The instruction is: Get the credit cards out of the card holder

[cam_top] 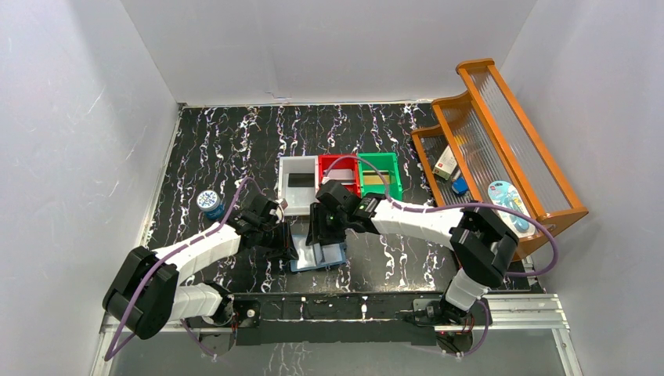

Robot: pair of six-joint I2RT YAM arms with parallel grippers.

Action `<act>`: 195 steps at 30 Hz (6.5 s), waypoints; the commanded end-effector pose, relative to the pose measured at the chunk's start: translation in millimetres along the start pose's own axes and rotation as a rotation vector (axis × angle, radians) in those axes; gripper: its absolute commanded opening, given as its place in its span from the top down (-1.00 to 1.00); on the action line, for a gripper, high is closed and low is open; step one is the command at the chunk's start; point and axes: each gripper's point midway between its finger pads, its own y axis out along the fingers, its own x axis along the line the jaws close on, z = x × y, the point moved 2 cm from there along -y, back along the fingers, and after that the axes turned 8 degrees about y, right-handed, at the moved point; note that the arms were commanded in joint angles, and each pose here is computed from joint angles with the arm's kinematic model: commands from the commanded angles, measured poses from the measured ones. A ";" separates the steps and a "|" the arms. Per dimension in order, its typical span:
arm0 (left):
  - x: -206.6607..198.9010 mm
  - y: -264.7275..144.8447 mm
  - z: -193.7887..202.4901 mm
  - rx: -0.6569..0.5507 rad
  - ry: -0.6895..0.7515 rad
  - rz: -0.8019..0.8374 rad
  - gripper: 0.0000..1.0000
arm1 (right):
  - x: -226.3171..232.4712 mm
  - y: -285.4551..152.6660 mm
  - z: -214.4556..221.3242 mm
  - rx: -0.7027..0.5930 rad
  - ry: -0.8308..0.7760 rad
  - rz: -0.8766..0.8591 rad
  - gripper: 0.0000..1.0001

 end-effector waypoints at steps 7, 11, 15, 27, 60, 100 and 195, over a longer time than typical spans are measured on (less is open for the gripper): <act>-0.4 -9.1 -3.4 -0.047 0.007 -0.014 0.50 | 60.7 5.3 8.8 0.112 0.009 -0.342 -0.11; 5.0 -13.9 -3.0 -0.070 -0.007 -0.050 0.44 | 56.4 12.1 5.5 0.127 0.061 -0.371 -0.11; 8.4 -19.3 -2.9 -0.098 -0.022 -0.074 0.40 | 47.4 15.9 3.3 0.123 0.090 -0.348 -0.13; 1.4 -18.1 -5.6 -0.094 -0.003 -0.034 0.39 | -19.3 -0.5 -18.2 -0.057 0.062 0.082 -0.32; 0.0 -11.3 -0.5 -0.041 0.007 -0.014 0.62 | -39.3 15.3 -3.4 0.004 0.089 0.145 -0.32; -0.6 -8.1 0.8 -0.036 0.002 -0.003 0.66 | 30.2 4.7 -7.9 0.038 0.051 -0.220 -0.09; 15.0 -5.4 7.6 -0.146 -0.175 -0.044 1.00 | 63.0 20.5 2.2 0.141 0.022 -0.350 -0.08</act>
